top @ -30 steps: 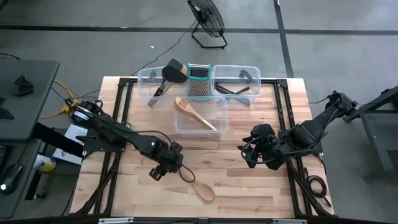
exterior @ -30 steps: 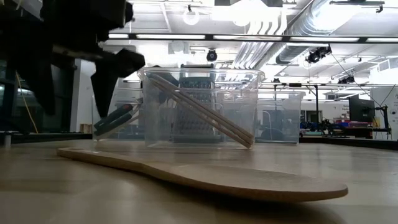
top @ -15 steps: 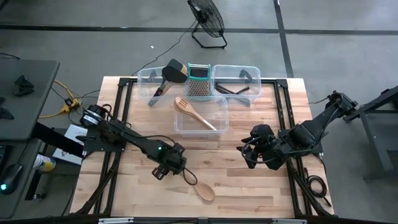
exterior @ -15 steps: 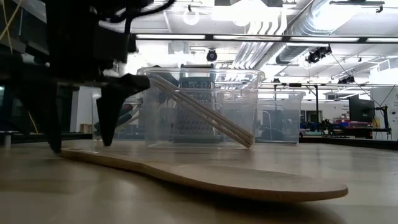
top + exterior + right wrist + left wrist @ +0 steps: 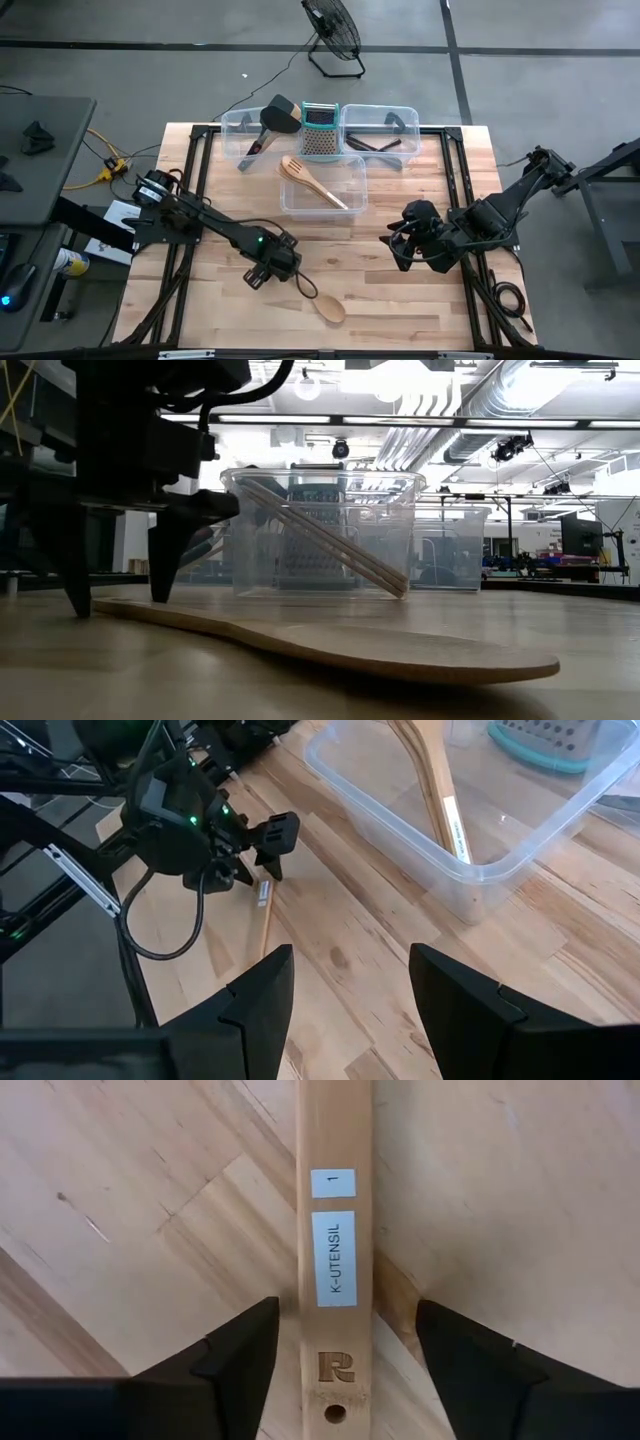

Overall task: Pick & Place Kitchen Items
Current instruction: Put the light brown serving spoon into the middle transparent bin

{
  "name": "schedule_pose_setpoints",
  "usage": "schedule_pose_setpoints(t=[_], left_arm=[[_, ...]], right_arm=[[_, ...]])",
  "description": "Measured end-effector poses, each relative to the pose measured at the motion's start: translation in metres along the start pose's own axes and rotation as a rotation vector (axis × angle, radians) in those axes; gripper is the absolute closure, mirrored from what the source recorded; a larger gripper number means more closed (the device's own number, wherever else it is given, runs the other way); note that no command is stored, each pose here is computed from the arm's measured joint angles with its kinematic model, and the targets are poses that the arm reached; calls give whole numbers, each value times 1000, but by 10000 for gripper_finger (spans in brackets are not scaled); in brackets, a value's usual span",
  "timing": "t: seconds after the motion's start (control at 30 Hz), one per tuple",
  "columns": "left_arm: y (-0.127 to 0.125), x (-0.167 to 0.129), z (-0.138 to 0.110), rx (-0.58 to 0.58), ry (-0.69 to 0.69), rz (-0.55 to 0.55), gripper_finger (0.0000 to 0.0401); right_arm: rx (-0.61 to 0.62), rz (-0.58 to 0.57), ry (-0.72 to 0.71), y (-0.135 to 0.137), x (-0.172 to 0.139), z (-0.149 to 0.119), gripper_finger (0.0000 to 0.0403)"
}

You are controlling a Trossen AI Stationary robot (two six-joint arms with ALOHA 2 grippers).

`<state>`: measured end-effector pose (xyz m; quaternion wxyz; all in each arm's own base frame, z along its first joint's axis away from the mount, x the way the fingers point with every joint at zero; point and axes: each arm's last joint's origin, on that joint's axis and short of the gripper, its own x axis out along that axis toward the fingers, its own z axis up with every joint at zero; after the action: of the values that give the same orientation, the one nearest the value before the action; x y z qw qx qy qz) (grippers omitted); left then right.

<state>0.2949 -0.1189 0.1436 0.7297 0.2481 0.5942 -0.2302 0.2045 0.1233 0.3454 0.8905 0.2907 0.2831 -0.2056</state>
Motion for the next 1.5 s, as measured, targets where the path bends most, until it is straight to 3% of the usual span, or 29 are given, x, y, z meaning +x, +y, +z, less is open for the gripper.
schedule_pose_setpoints(t=[0.33, 0.57, 0.83, 1.07, 1.23, 1.5], left_arm=[[-1, 4, 0, 45, 2, -42, 260], [-4, 10, -3, 22, 38, -92, 299], [-4, 7, -4, -29, 38, -95, 306], [-4, -4, -2, -104, -8, -105, 308], [-4, -24, -2, -137, -53, -116, 309], [4, -74, 18, -211, -241, -86, 309]], right_arm=[[2, 3, -1, 0, 0, 0, 211], [8, 10, -3, 1, 0, 0, 211], [13, 29, 26, 2, 0, 0, 211], [7, 90, 172, 4, -1, -4, 211], [-22, 120, 239, 5, -1, -6, 211], [-98, 138, 254, 5, -1, -7, 211]])
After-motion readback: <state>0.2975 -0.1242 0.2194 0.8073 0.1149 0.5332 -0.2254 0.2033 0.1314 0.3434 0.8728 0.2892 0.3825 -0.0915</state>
